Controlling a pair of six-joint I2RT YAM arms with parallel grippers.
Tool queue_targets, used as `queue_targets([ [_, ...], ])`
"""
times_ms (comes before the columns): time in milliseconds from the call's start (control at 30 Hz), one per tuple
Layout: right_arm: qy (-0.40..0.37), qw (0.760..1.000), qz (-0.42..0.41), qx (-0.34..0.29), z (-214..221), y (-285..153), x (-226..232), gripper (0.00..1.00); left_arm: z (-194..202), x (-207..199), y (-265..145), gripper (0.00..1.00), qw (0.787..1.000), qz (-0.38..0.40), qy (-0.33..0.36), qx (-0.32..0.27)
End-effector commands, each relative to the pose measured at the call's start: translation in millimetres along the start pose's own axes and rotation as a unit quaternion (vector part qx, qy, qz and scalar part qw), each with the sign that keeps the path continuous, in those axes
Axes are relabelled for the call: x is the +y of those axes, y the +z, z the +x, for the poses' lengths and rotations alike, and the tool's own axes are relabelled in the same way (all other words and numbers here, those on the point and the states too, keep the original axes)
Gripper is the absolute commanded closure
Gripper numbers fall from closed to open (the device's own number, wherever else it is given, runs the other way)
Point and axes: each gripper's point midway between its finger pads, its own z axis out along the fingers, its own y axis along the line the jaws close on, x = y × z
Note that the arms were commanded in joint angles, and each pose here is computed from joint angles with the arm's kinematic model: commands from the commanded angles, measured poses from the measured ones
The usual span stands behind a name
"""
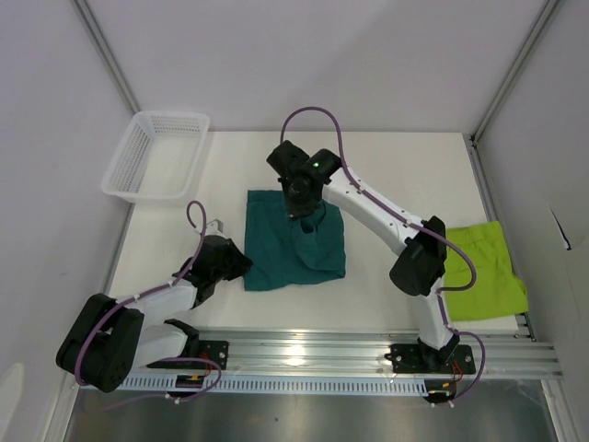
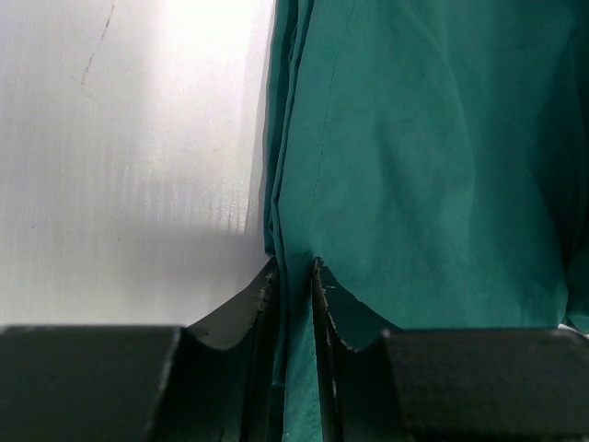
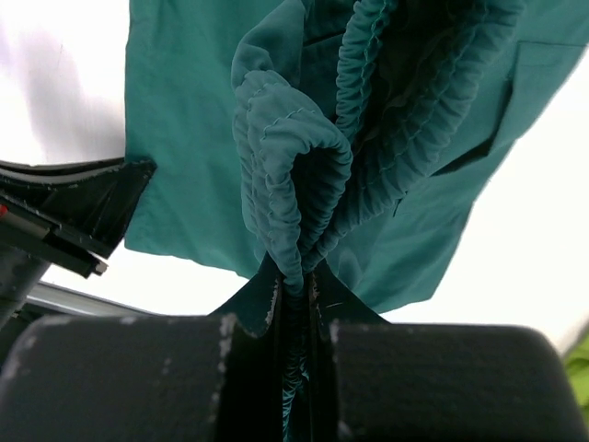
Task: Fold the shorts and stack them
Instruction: Fold the shorts
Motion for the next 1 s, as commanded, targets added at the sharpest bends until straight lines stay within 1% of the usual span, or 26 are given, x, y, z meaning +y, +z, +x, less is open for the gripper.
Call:
queue_targets([
  [0, 0.021, 0.999, -0.039, -0.032, -20, 2, 25, 1.0, 17, 15, -1, 0.77, 0.999, -0.021, 0.022, 0.029],
  [267, 0.036, 0.998, -0.042, -0.026, -17, 47, 39, 1.0, 19, 14, -2, 0.78, 0.999, -0.015, 0.021, 0.03],
  [400, 0.035, 0.999, -0.038, -0.013, -10, 72, 45, 0.99, 19, 14, -2, 0.79, 0.999, -0.014, 0.022, 0.029],
  [633, 0.041, 0.999, -0.03, 0.007, 3, 113, 51, 0.97, 19, 14, -2, 0.8, 0.999, -0.013, 0.021, 0.029],
  [700, 0.05, 0.998, -0.034, 0.009, 3, 119, 54, 0.95, 19, 13, -2, 0.8, 0.999, -0.012, 0.022, 0.029],
  [733, 0.053, 0.998, -0.041, 0.01, 4, 121, 57, 0.83, 18, 14, -3, 0.8, 0.999, -0.012, 0.022, 0.028],
  [767, 0.057, 0.996, -0.064, 0.011, 3, 120, 67, 0.71, 18, 14, -3, 0.8, 0.999, -0.012, 0.022, 0.028],
  [800, 0.062, 0.995, -0.081, 0.01, 1, 117, 73, 0.62, 19, 14, -3, 0.81, 0.999, -0.012, 0.022, 0.029],
  [833, 0.066, 0.992, -0.107, -0.004, -7, 112, 84, 0.56, 19, 13, -2, 0.81, 0.999, -0.012, 0.022, 0.029],
  [867, 0.071, 0.989, -0.13, -0.007, -8, 102, 90, 0.53, 19, 14, -2, 0.81, 0.999, -0.012, 0.022, 0.029],
  [900, 0.072, 0.984, -0.161, -0.008, -11, 91, 100, 0.46, 19, 13, -2, 0.81, 0.999, -0.012, 0.022, 0.029],
  [933, 0.078, 0.978, -0.191, -0.032, -23, 82, 110, 0.42, 18, 14, -3, 0.82, 0.999, -0.012, 0.021, 0.027],
  [967, 0.077, 0.974, -0.211, -0.042, -25, 69, 112, 0.4, 18, 13, -3, 0.82, 0.999, -0.011, 0.02, 0.026],
])
